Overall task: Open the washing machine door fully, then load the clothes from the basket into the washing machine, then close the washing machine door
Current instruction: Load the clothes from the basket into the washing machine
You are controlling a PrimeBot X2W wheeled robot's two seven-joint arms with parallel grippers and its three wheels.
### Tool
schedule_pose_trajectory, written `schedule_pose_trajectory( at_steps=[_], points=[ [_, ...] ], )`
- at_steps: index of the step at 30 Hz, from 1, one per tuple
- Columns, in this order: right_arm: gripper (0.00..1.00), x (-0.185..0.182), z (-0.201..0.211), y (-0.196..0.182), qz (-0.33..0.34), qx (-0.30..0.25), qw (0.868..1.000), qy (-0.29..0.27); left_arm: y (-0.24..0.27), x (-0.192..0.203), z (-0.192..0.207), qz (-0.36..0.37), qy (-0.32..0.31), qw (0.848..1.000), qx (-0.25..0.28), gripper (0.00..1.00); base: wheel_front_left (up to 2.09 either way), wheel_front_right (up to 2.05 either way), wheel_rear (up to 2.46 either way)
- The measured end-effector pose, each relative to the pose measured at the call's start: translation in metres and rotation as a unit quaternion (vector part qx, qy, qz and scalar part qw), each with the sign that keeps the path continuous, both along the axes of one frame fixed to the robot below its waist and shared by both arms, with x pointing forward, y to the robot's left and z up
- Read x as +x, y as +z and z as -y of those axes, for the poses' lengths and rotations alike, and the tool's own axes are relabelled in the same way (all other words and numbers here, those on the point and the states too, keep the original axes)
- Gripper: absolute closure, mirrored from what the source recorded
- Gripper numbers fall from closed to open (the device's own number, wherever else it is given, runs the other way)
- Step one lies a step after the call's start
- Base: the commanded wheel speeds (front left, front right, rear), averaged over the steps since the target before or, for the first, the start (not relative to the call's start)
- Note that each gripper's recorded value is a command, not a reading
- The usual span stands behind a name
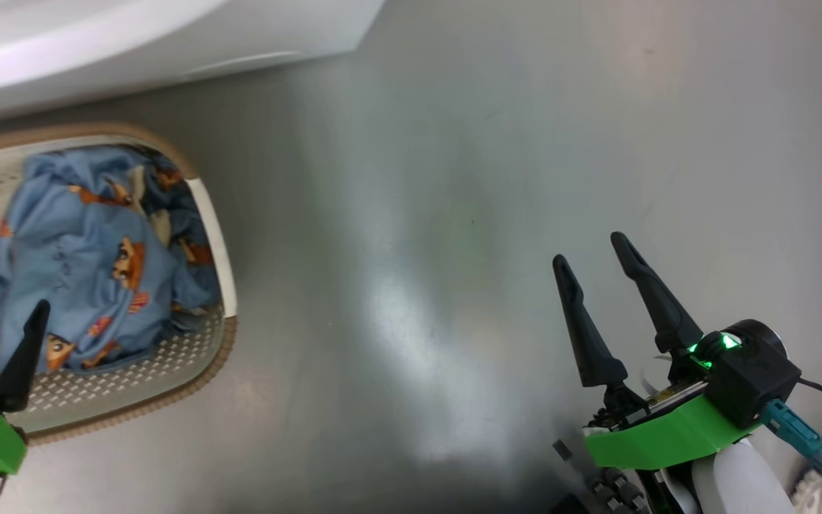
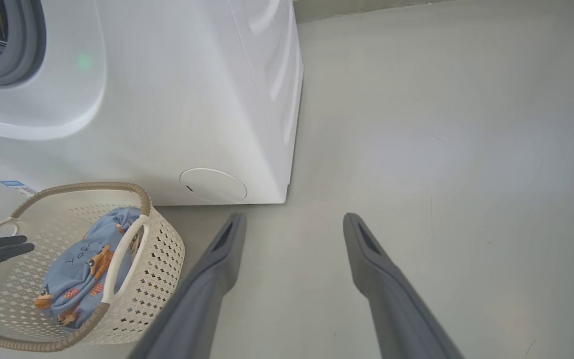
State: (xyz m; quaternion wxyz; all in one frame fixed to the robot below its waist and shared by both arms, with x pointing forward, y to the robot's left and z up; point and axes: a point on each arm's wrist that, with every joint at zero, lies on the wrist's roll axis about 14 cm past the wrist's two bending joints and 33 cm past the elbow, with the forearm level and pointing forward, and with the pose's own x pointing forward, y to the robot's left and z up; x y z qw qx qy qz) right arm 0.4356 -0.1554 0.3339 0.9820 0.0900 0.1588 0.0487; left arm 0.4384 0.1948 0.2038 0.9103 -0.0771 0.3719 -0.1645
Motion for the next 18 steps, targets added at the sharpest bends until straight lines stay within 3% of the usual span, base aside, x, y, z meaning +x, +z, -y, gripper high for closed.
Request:
schedule_pose_trajectory(
  at_steps=[9, 18],
  points=[
    [0.00, -0.008, 0.009, -0.016, -0.026, 0.000, 1.000, -0.015, -0.048, -0.009, 0.004, -0.057, -0.038, 0.997, 0.017, 0.00, 0.00, 0.00, 0.00],
    [0.00, -0.016, 0.010, -0.030, -0.050, 0.005, 0.998, -0.022, -0.091, -0.009, -0.005, -0.102, -0.025, 0.994, 0.034, 0.00, 0.00, 0.00, 0.00]
  ],
)
